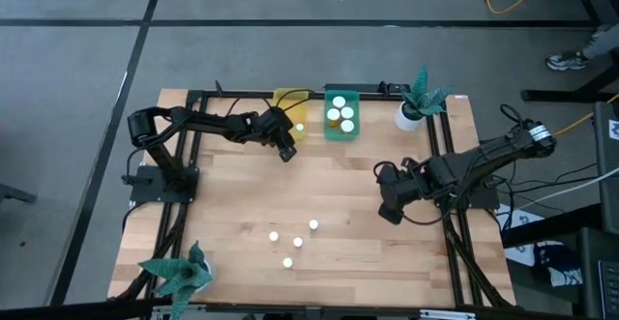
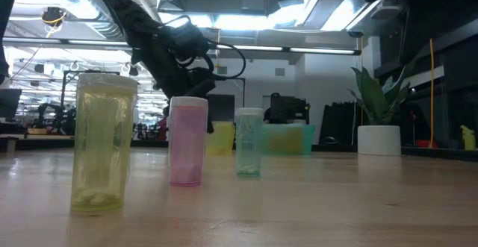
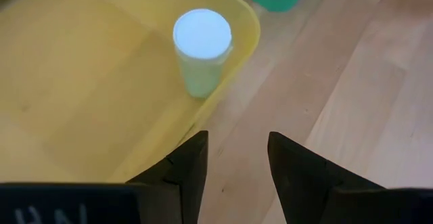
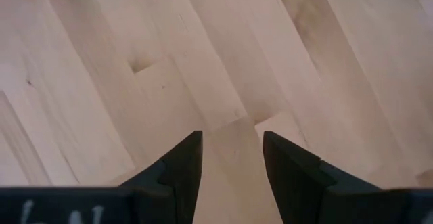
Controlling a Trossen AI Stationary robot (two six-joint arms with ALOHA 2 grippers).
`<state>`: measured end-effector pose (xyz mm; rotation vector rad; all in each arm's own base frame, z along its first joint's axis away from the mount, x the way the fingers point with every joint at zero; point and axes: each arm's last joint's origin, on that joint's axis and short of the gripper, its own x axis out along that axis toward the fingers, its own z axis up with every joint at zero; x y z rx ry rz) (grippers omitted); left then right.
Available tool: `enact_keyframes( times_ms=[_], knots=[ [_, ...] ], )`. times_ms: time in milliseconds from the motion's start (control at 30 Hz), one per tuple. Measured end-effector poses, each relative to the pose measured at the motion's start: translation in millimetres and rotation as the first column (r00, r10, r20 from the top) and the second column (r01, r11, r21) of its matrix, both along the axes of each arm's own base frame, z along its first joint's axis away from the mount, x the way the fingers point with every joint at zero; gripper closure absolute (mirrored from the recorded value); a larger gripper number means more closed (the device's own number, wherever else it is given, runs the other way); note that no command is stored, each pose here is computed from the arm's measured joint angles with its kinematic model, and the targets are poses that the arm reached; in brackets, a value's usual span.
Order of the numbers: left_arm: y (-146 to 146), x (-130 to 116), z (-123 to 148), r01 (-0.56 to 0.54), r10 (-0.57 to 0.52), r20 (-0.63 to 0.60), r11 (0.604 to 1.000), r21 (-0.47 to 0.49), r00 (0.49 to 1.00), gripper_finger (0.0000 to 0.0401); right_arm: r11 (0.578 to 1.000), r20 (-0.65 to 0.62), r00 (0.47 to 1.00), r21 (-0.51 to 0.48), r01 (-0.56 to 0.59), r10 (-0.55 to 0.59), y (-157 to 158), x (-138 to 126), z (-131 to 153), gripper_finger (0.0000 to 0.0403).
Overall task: Pick and place medicine bottles into bin by pill shape (circle, oval)
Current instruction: Adjust the yellow bin, then move the green tablet bottle to the top of the table
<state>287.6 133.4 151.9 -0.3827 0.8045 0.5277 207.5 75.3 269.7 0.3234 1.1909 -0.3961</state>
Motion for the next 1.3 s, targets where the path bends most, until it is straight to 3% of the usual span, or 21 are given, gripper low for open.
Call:
enact_keyframes(
  times_ms=[733, 867, 1033, 1300],
  knots=[
    [-16.9, 6.7, 6.6, 0.065, -0.065, 0.028, 0.998, 0.01, 0.997, 0.0252, 0.999, 0.014, 0.999, 0.02, -0.034, 0.034, 17.3, -6.0, 0.1, 0.0245],
    [-27.6, 6.1, 21.2, 0.096, -0.098, 0.062, 0.995, 0.025, 0.993, 0.0252, 0.993, 0.065, 0.993, -0.078, -0.09, 0.095, 24.5, -7.6, -4.3, 0.0245],
    [-48.3, -0.9, 52.9, 0.151, -0.157, 0.134, 0.987, 0.059, 0.978, 0.0251, 0.938, 0.116, 0.953, -0.244, -0.247, 0.281, 32.1, -6.1, -26.7, 0.0245],
    [-105.0, -15.2, 85.7, 0.353, -0.356, 0.185, 0.934, 0.048, 0.916, 0.0251, 0.94, 0.249, 0.916, -0.219, -0.263, 0.314, 27.9, 0.0, -69.9, 0.0245]
  ],
)
